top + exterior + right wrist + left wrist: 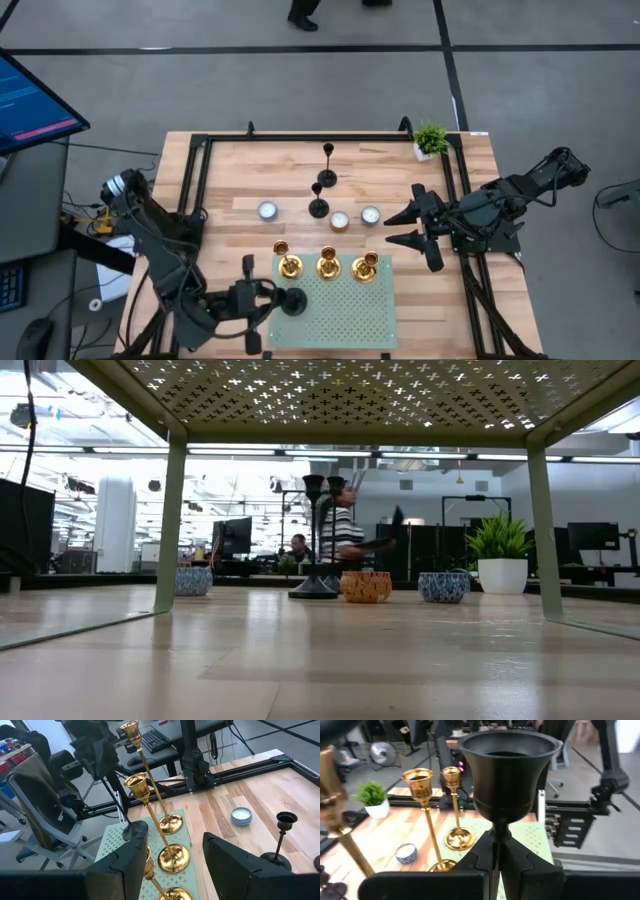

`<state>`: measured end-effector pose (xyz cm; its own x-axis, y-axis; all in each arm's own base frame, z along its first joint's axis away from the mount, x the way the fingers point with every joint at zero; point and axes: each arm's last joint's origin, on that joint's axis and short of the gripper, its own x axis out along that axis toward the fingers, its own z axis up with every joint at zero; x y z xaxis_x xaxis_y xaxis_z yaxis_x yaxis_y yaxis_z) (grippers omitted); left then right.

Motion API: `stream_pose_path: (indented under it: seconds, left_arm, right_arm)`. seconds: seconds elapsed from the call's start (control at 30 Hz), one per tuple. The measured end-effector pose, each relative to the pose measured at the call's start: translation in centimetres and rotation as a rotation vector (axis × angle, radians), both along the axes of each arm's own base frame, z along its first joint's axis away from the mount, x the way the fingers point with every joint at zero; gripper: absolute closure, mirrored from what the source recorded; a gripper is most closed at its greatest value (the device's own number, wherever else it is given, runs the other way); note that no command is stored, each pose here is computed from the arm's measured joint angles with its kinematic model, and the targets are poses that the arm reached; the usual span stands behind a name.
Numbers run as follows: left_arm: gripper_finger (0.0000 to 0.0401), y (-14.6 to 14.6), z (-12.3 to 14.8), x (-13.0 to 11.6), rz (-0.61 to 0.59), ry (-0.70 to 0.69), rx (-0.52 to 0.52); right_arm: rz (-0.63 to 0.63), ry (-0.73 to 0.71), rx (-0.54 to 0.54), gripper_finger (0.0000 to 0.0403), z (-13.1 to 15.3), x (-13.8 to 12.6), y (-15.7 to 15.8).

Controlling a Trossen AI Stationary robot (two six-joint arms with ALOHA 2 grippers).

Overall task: Pick & Place candle stick holders
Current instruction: Put the bottom black candle holder on the shelf

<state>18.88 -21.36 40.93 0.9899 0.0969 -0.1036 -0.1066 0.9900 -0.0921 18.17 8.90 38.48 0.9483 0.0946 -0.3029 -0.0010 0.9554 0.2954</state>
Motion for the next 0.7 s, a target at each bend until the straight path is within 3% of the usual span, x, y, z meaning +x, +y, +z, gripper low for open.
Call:
stream_pose_path:
  seconds: [0.7]
  left_arm:
    - [0.0385, 2.0, -0.2, 1.3, -0.083, 0.075, -0.072]
  right_arm:
    - [0.000, 0.000, -0.001, 0.0219, 0.0, 0.0, 0.0]
